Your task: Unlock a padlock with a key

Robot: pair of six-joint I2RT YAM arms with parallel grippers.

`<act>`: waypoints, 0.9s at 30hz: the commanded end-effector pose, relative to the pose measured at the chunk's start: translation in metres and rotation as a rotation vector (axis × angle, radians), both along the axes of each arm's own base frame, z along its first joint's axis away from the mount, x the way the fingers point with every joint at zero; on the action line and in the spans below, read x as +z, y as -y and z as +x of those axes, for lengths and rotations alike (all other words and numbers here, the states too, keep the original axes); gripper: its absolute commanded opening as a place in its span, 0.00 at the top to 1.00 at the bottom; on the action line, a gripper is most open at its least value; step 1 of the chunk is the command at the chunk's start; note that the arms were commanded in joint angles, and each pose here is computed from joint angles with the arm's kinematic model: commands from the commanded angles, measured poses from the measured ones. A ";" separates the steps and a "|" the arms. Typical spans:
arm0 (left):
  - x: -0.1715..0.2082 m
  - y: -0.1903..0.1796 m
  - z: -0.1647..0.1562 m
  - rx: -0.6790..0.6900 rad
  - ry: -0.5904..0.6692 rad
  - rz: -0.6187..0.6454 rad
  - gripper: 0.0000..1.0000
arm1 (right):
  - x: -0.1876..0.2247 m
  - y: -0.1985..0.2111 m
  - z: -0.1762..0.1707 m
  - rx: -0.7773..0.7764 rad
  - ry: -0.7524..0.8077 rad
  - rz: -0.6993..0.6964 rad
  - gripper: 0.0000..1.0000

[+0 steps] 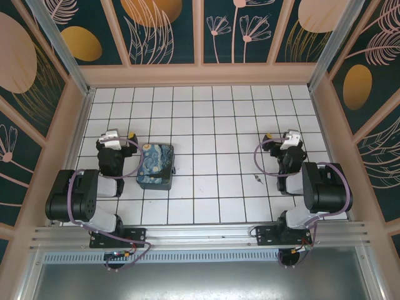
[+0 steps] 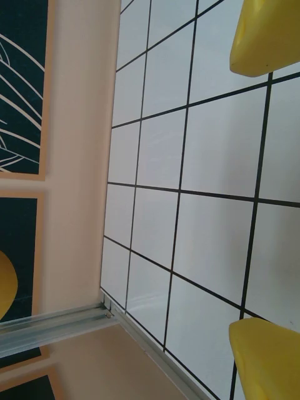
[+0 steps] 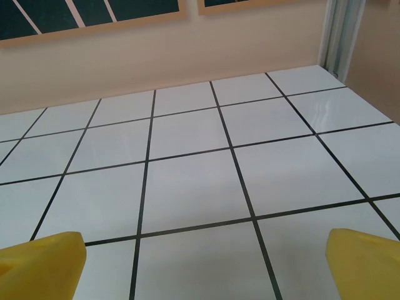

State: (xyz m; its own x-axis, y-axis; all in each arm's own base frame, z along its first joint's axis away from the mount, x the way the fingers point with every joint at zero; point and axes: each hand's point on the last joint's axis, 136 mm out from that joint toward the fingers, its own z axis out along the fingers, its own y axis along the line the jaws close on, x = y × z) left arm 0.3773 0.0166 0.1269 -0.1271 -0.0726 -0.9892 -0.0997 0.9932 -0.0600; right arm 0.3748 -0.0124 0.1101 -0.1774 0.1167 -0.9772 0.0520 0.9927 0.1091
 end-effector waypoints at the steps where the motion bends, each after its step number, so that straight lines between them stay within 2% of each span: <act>1: 0.009 -0.001 0.000 0.000 0.038 -0.010 0.01 | 0.011 -0.003 0.003 0.017 0.035 0.003 0.01; 24: 0.012 -0.002 0.000 0.008 0.040 -0.014 0.01 | 0.018 -0.001 0.005 0.014 0.039 0.009 0.01; 27: 0.019 -0.015 0.007 0.087 -0.005 -0.032 0.02 | 0.035 0.014 0.029 -0.072 -0.090 0.079 0.01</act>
State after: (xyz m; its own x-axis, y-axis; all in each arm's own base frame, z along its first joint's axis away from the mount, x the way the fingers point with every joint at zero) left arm 0.3769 0.0198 0.1282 -0.1407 -0.0831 -0.9866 -0.1205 0.9905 -0.0662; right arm 0.3797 -0.0146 0.1087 -0.2399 0.1368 -0.9611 0.0701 0.9899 0.1235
